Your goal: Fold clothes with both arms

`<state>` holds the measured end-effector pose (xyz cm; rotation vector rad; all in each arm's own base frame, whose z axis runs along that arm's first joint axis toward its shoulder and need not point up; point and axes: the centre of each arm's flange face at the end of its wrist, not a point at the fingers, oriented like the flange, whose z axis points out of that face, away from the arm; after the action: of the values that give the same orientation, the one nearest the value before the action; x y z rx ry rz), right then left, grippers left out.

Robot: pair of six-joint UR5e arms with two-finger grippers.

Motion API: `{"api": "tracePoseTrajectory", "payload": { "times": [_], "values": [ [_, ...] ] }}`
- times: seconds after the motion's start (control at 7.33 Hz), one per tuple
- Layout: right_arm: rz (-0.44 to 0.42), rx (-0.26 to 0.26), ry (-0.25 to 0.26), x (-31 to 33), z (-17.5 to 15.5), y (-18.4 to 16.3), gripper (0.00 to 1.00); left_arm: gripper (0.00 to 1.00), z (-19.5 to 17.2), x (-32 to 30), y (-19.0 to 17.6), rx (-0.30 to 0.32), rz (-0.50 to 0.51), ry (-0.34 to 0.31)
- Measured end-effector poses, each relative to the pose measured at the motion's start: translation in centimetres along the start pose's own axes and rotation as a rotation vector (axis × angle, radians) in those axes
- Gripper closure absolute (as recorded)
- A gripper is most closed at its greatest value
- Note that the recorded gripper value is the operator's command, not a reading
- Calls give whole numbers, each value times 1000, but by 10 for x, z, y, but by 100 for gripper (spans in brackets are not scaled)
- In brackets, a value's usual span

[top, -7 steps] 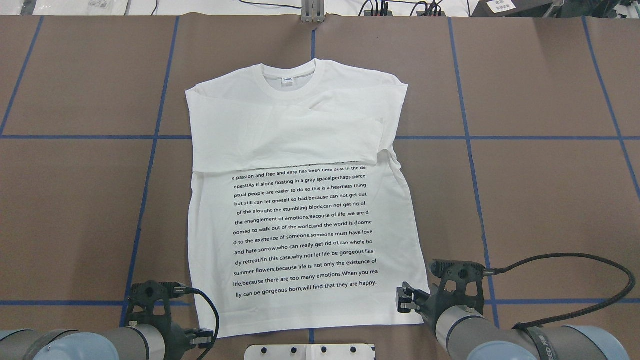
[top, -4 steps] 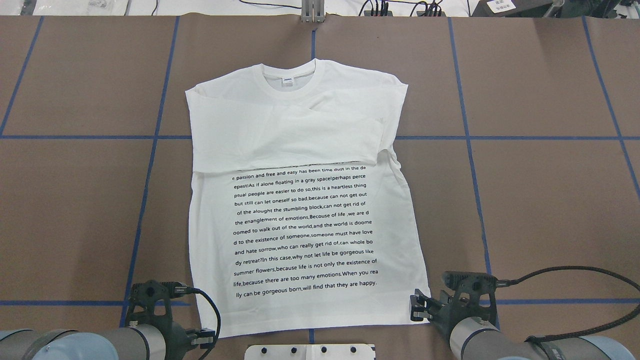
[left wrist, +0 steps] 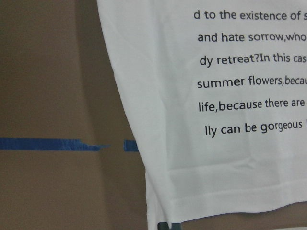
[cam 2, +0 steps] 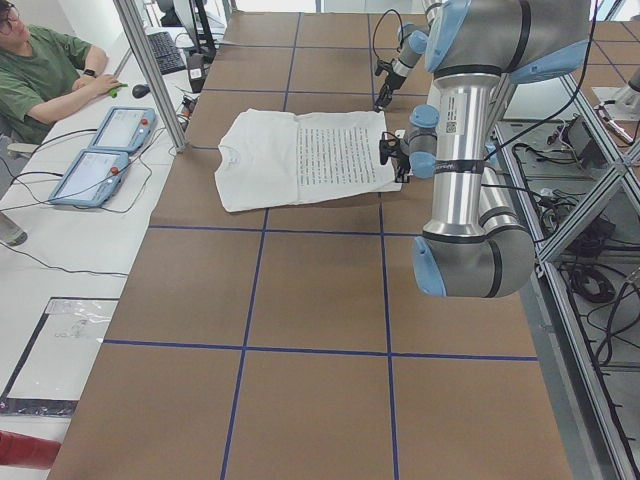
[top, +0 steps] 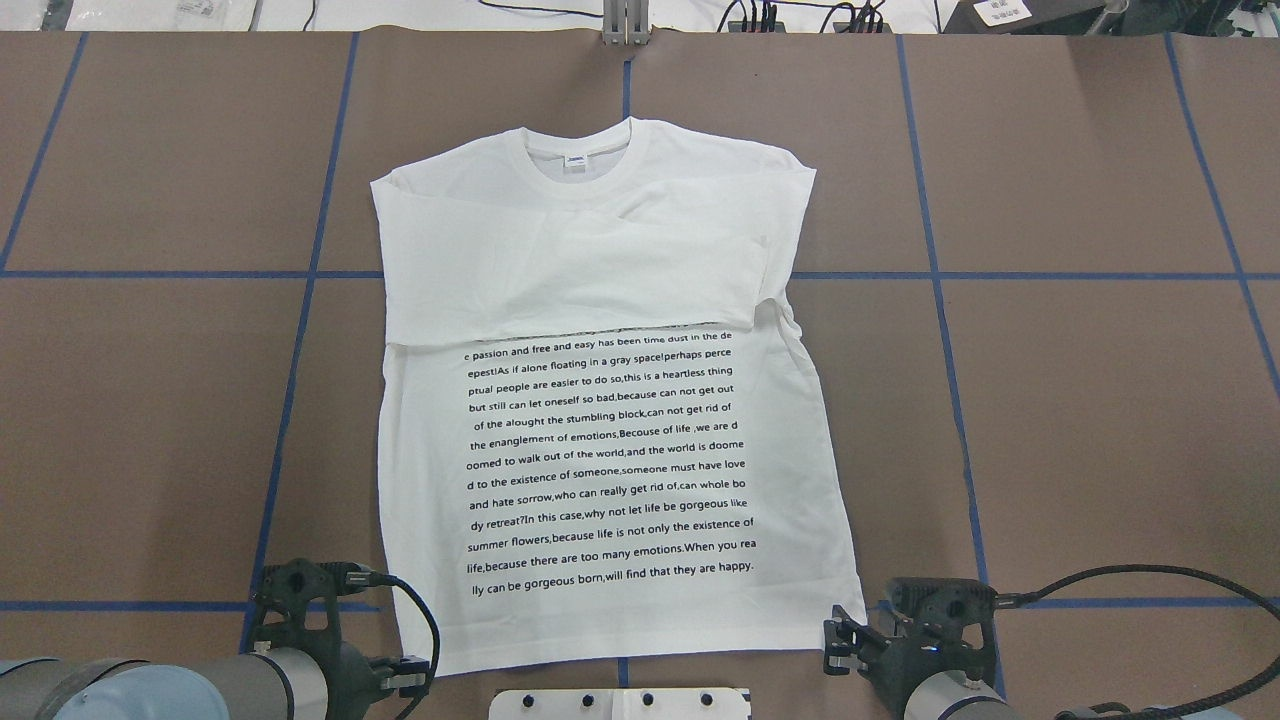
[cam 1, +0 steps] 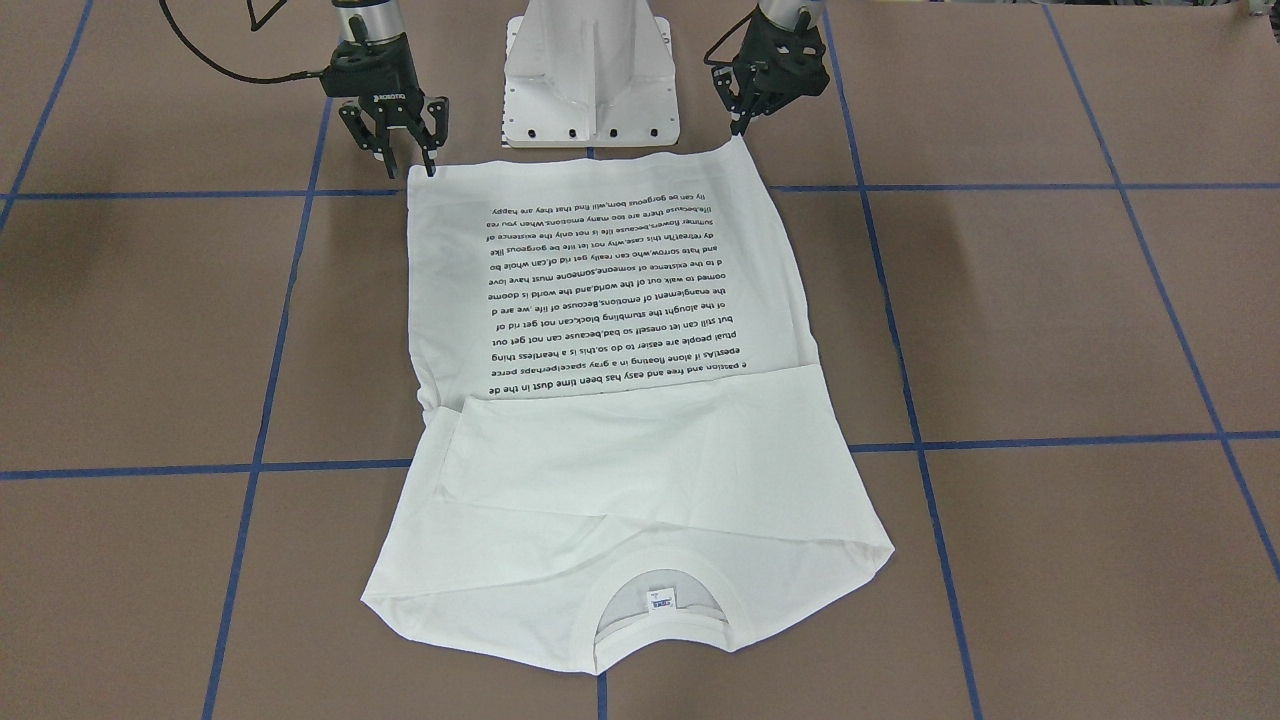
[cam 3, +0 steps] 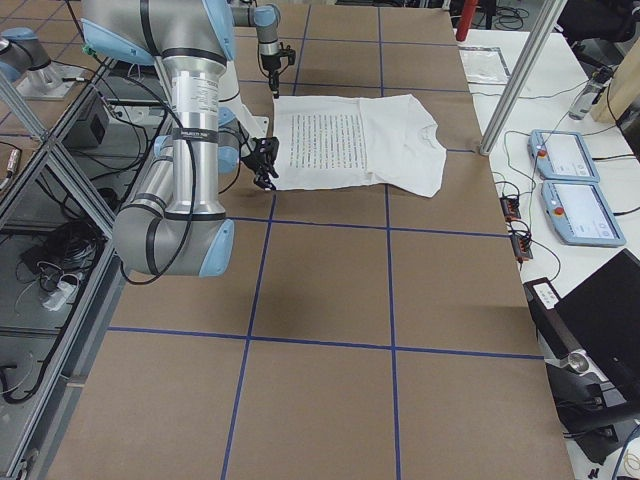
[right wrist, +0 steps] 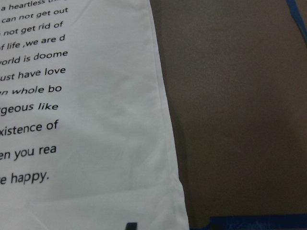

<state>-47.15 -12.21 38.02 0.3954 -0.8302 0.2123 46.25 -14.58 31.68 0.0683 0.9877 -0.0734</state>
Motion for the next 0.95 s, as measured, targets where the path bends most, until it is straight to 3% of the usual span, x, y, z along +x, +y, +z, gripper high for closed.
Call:
{"api": "tracePoseTrajectory", "payload": {
  "times": [0.41, 0.95],
  "values": [
    [-23, 5, 18, 3, 9, 12, 51, 100, -2, 0, 0, 0, -2, 4],
    [-31, 11, 19, 2, 10, 16, 79, 100, -5, 1, 0, 0, -3, 10]
  ]
}}
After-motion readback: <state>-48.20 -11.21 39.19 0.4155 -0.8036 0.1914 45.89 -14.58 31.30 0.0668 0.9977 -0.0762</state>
